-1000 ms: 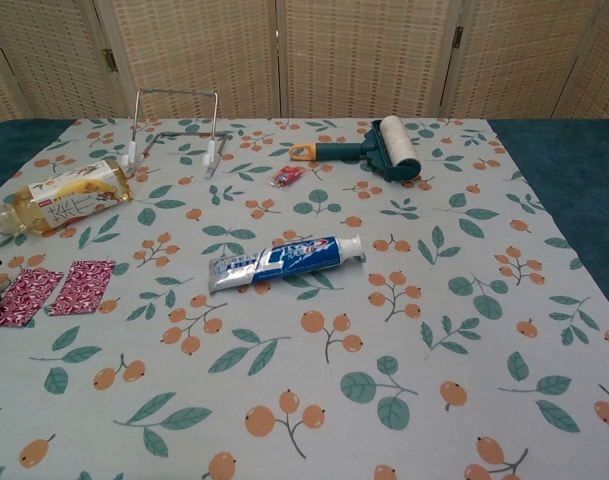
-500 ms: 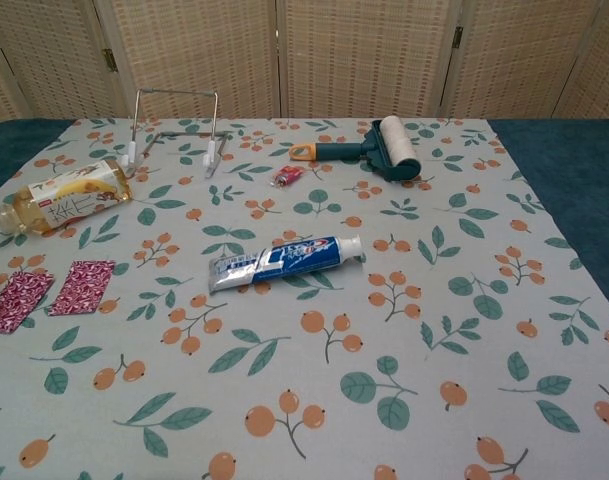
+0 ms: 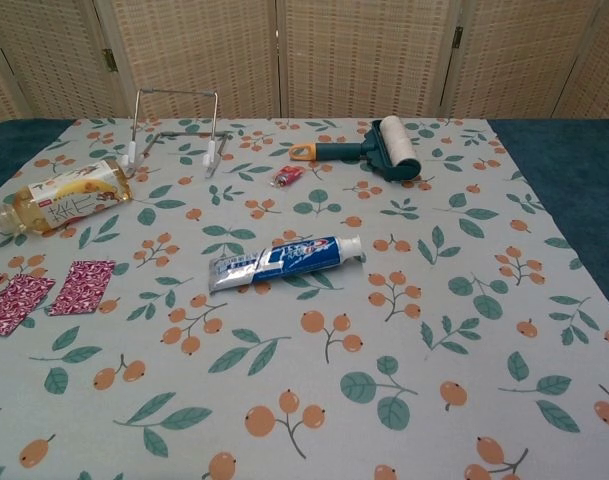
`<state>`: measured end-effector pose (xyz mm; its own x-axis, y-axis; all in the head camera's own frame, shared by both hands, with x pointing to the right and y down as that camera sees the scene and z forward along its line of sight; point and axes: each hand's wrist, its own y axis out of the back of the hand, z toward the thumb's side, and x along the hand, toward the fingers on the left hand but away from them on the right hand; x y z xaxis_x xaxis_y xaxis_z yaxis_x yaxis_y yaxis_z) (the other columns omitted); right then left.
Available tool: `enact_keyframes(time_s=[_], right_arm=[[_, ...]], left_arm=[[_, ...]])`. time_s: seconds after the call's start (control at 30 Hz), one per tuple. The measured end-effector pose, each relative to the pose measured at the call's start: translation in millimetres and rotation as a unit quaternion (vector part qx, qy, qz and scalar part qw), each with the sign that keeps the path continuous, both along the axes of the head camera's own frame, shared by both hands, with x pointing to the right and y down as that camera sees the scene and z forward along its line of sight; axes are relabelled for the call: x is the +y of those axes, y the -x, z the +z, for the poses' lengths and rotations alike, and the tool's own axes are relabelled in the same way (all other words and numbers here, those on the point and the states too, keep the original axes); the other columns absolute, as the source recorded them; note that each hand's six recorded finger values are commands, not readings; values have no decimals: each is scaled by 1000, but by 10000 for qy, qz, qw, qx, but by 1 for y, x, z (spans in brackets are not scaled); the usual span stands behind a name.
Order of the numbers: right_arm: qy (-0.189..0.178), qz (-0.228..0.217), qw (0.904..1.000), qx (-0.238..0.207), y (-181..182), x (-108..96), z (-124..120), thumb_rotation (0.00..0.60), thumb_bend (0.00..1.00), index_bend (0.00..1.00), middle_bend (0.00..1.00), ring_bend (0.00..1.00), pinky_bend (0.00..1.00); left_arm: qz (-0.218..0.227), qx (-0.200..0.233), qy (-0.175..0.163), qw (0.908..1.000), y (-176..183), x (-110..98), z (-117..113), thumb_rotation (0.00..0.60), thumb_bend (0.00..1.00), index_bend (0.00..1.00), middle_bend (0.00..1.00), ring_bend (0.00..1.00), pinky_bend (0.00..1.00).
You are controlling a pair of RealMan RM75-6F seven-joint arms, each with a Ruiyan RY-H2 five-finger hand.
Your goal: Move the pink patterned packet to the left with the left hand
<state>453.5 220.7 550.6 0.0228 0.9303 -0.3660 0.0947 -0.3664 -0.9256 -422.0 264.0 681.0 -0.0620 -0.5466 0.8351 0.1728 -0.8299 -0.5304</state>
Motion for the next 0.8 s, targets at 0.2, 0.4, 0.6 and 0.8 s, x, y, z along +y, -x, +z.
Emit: enact_keyframes(time_s=[0.2,0.4,0.6,0.8], right_arm=[[-26,0,10000,-2,-1,0,-2,600,495,0,0,0,0],[-45,-7,10000,-3,-1,1,-4,600,495,0,0,0,0],[-57,-9,10000,-16,-2,2,-5,600,495,0,0,0,0],[-66,18,10000,-22,-4,3,-7,600,495,0,0,0,0]], left_arm=[[65,212,-182,9996,-9,-5,-5,409,772,218,0,0,0],[66,563,-417,9975,-18,-16,-10,515,561,189,0,0,0],[124,957,-610,9935,-32,-37,-12,600,378,172,0,0,0],[317,1148,-606,9910,-47,-52,-12,600,349,152,0,0,0]])
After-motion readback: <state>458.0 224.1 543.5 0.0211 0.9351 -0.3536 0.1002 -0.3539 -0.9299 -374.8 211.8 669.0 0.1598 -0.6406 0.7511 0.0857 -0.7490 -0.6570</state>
